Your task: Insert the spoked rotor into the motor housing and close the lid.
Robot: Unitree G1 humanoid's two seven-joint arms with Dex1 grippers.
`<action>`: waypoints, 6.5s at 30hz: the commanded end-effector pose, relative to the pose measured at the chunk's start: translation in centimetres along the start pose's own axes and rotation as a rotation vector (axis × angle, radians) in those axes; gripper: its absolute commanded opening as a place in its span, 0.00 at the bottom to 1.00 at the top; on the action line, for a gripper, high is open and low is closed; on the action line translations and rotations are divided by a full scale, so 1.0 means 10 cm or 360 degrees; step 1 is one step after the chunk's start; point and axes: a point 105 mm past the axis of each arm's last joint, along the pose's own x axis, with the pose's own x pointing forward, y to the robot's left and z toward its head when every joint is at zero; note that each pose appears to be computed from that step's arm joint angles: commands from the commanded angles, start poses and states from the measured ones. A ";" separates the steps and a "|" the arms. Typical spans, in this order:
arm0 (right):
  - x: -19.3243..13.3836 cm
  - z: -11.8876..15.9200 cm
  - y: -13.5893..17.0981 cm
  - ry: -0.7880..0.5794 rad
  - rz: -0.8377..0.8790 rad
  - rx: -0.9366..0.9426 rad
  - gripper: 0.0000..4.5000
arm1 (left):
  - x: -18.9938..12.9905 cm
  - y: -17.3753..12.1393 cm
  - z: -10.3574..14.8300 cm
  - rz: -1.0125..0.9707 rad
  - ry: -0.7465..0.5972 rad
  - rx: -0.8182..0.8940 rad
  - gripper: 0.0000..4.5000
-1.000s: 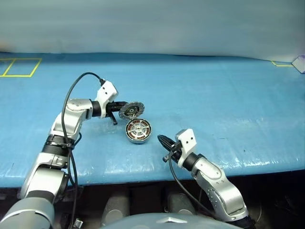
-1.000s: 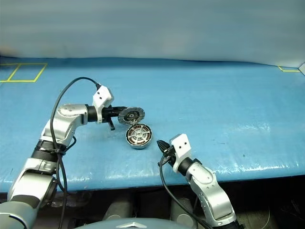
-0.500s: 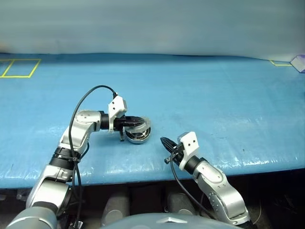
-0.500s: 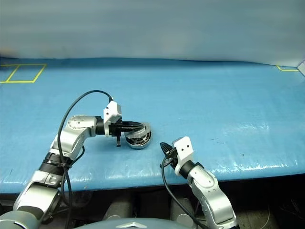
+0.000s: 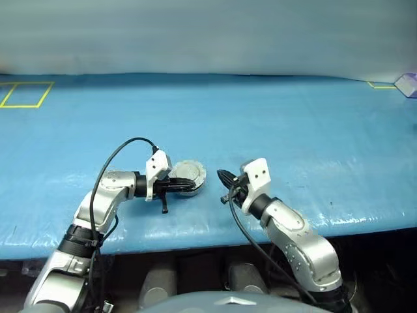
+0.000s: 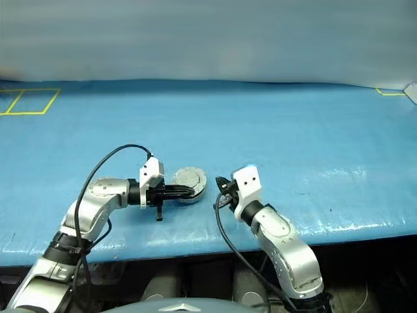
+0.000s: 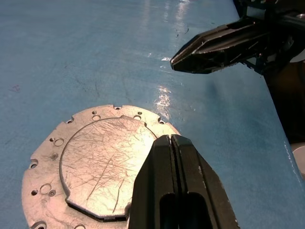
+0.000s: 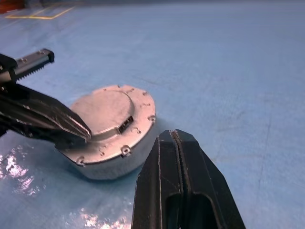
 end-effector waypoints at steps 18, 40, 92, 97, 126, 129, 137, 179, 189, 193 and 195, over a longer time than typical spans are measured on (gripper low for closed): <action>0.66 0.19 0.57 0.0142 0.0389 -0.0323 1.00 | -0.45 -0.40 -0.06 0.0748 -0.0482 0.0013 0.00; 0.72 -0.11 0.49 0.0175 0.0346 -0.0313 0.70 | -0.48 -0.37 -0.31 0.1096 -0.0492 0.0127 0.00; 0.72 -0.47 0.39 0.0378 0.0216 -0.0357 0.70 | -0.46 0.30 -0.16 0.0759 -0.0228 -0.0646 0.00; 0.72 -0.47 0.39 0.0374 0.0207 -0.0350 0.70 | -0.35 0.29 -0.14 0.0614 -0.0155 -0.0699 0.00; -0.06 -0.60 0.03 0.0311 0.0033 0.0296 0.99 | -0.21 0.39 -0.35 0.0514 0.0177 -0.0580 0.00; -0.18 -0.46 0.06 0.0157 0.0088 0.0745 0.99 | -0.22 0.40 -0.35 0.0515 0.0180 -0.0577 0.00; -0.06 -0.40 0.26 0.0098 0.0243 0.1437 0.99 | -0.20 0.39 -0.37 0.0499 0.0200 -0.0567 0.00; 0.17 -0.20 0.53 0.0118 0.0393 0.1798 0.54 | -0.29 0.27 -0.32 0.0551 -0.0014 -0.0629 0.00; 0.13 0.10 0.11 -0.0262 0.0195 0.2075 0.54 | -0.43 0.07 -0.12 0.0540 -0.0410 -0.0937 0.00; 0.15 0.39 -0.07 -0.0469 0.0206 0.2081 0.54 | -0.42 -0.08 -0.05 0.0527 -0.0696 -0.1195 0.00; 0.16 0.48 -0.09 -0.0507 0.0232 0.2063 0.54 | -0.37 -0.18 -0.05 0.0490 -0.0807 -0.1349 0.00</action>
